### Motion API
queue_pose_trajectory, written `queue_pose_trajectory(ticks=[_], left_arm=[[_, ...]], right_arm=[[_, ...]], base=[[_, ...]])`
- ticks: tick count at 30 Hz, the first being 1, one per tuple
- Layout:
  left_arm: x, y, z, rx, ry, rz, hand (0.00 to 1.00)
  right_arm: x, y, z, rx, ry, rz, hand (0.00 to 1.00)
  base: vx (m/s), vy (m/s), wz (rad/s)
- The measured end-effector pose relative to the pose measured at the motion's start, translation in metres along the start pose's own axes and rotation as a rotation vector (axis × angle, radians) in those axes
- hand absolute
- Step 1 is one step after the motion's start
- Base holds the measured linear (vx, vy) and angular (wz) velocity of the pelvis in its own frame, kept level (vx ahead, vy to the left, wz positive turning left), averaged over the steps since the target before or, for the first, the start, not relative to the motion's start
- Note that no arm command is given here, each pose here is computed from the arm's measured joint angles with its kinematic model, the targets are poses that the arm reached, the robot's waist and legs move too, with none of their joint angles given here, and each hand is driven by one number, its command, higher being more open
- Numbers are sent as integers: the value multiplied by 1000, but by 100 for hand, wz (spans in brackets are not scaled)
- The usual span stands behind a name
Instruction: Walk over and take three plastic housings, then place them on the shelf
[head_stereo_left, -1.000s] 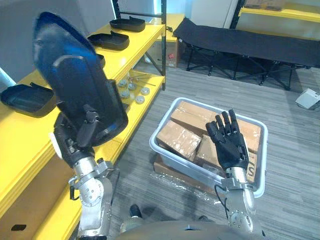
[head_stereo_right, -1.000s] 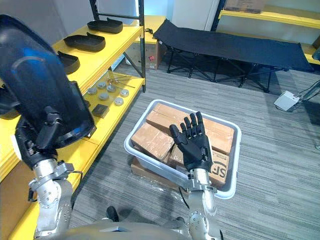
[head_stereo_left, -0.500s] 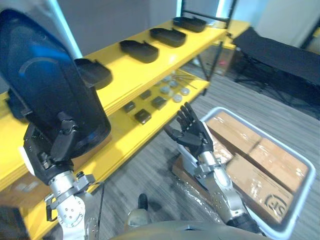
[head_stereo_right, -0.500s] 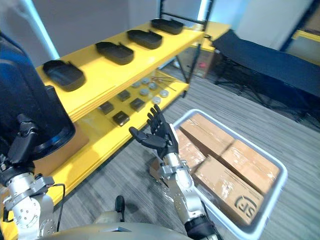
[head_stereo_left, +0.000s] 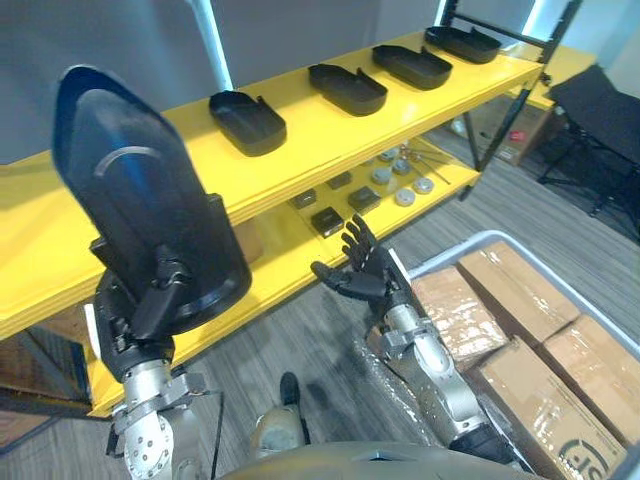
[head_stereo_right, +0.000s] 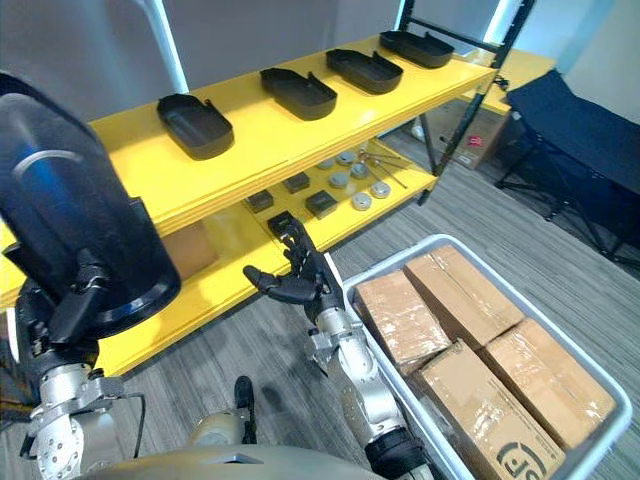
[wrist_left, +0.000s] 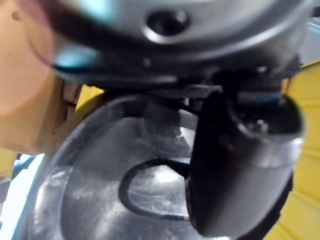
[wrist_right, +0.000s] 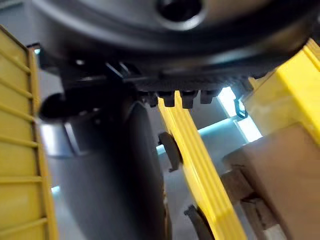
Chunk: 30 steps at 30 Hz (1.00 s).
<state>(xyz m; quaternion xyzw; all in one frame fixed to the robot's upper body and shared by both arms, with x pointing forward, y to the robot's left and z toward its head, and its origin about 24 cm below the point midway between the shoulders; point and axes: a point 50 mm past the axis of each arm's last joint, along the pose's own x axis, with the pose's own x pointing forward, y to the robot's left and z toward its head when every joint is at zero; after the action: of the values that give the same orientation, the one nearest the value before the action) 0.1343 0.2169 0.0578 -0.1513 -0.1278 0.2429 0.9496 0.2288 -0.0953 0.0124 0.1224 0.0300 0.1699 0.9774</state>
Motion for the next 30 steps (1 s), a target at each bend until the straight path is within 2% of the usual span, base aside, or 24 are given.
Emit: queue_pose_trajectory(ticks=[4, 8, 11, 14, 22, 30], left_arm=[[7, -12, 1, -10, -17, -119, 0], [29, -43, 1, -25, -41, -419, 0], [34, -58, 1, -49, -42, -531, 0], [36, -63, -2, -47, -19, -550, 0], [36, -52, -15, -23, 43, -473, 0], [40, -38, -13, 2, 55, -443, 0]], right_arm=[[-2, -8, 4, -35, -22, -5, 100], [-20, -33, 13, -14, -97, -167, 100], [-28, -44, 13, 2, -110, -223, 100], [-30, -47, 15, -28, -105, -162, 100], [-29, -45, 28, -91, -126, -47, 100], [-24, -35, 25, -57, -163, -176, 100]], base=[[-91, 69, 34], [-76, -22, 98], [0, -17, 40], [-38, -52, -2], [-58, -5, 12], [163, 53, 28]])
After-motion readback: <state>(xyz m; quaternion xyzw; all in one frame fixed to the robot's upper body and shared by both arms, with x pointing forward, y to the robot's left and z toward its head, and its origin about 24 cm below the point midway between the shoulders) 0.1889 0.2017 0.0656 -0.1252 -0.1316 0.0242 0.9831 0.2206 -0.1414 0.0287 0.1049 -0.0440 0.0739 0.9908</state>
